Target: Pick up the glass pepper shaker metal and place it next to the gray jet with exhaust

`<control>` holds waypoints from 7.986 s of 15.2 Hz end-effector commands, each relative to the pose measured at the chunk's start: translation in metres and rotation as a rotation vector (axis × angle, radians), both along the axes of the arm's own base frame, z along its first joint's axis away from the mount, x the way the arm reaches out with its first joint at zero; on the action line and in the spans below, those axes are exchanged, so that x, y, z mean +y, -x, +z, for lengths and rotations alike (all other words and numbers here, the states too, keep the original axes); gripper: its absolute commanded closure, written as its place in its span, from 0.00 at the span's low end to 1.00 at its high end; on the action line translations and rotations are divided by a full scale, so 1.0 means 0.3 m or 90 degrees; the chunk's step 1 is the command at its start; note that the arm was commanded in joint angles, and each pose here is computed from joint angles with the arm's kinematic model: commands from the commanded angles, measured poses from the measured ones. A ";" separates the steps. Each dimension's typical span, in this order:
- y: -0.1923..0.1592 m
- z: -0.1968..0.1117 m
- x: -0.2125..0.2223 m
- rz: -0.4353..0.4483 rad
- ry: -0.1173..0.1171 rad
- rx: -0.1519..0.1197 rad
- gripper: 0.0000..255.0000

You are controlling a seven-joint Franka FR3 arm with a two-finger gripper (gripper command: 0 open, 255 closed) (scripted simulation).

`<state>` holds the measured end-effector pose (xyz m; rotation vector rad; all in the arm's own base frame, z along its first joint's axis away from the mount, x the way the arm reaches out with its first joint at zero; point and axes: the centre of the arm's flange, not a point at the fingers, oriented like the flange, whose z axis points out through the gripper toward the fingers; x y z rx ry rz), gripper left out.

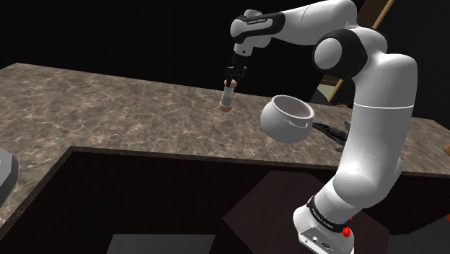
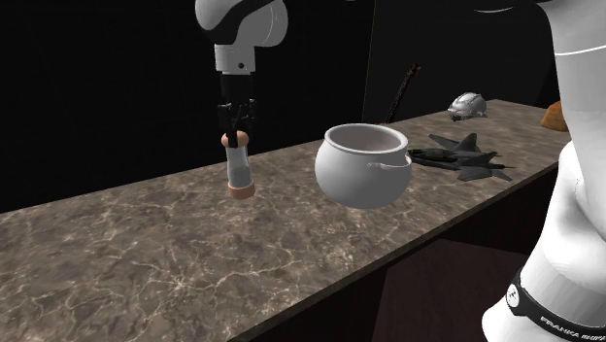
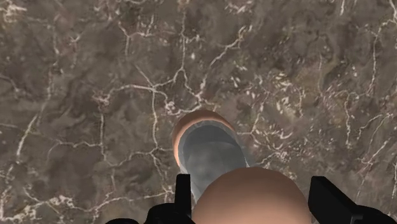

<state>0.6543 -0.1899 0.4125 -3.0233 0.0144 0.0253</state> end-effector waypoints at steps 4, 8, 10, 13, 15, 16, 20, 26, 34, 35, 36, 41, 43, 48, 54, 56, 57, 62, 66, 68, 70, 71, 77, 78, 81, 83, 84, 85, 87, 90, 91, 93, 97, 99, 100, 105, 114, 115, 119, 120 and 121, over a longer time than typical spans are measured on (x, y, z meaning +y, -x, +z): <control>0.000 0.069 0.000 0.000 0.000 0.000 1.00; 0.000 0.139 0.000 0.000 0.000 0.000 1.00; 0.000 0.175 0.000 0.000 0.000 0.000 1.00; 0.000 0.227 0.000 0.000 0.000 0.000 1.00; 0.000 0.263 0.000 0.000 0.000 0.000 1.00; 0.000 0.280 0.000 0.000 0.000 0.000 1.00; 0.000 0.351 0.000 0.000 0.000 0.000 1.00; 0.000 0.456 0.000 0.000 0.000 0.000 1.00; 0.029 0.565 -0.034 0.000 0.000 0.000 1.00; 0.058 0.565 -0.067 0.000 0.000 0.000 1.00; 0.087 0.565 -0.100 0.000 0.000 0.000 1.00; 0.230 0.565 -0.267 0.000 0.000 0.000 1.00; 0.288 0.565 -0.333 0.000 0.000 0.000 1.00; 0.432 0.566 -0.500 0.000 0.000 0.000 1.00; 0.604 0.566 -0.699 0.000 0.000 0.000 1.00; 0.662 0.566 -0.766 0.000 0.000 0.000 1.00; 0.691 0.566 -0.799 0.000 0.000 0.000 1.00; 0.835 0.567 -0.966 0.000 0.000 0.000 1.00; 0.950 0.567 -1.099 0.000 0.000 0.000 1.00; 1.013 0.567 -1.172 0.000 0.000 0.000 1.00; 1.013 0.532 -1.172 0.000 0.000 0.000 1.00; 1.013 0.515 -1.172 0.000 0.000 0.000 1.00; 1.013 0.409 -1.172 0.000 0.000 0.000 1.00; 1.013 0.391 -1.172 0.000 0.000 0.000 1.00; 1.013 0.339 -1.172 0.000 0.000 0.000 1.00; 1.013 0.303 -1.172 0.000 0.000 0.000 1.00; 1.013 0.286 -1.172 0.000 0.000 0.000 1.00; 1.013 0.268 -1.172 0.000 0.000 0.000 1.00; 1.013 0.233 -1.172 0.000 0.000 0.000 1.00; 1.013 0.180 -1.172 0.000 0.000 0.000 1.00; 1.013 0.163 -1.172 0.000 0.000 0.000 1.00; 1.013 0.127 -1.172 0.000 0.000 0.000 1.00; 1.013 0.057 -1.172 0.000 0.000 0.000 1.00; 1.013 0.039 -1.172 0.000 0.000 0.000 1.00; 1.013 0.039 -1.172 0.000 0.000 0.000 1.00; 1.013 0.039 -1.172 0.000 0.000 0.000 1.00; 1.011 0.170 -1.187 0.000 0.000 0.000 0.00; 1.010 0.204 -1.192 0.000 0.000 0.000 0.00; 1.010 0.204 -1.192 0.000 0.000 0.000 0.00; 1.010 0.204 -1.192 0.000 0.000 0.000 0.00; 1.010 0.204 -1.192 0.000 0.000 0.000 0.00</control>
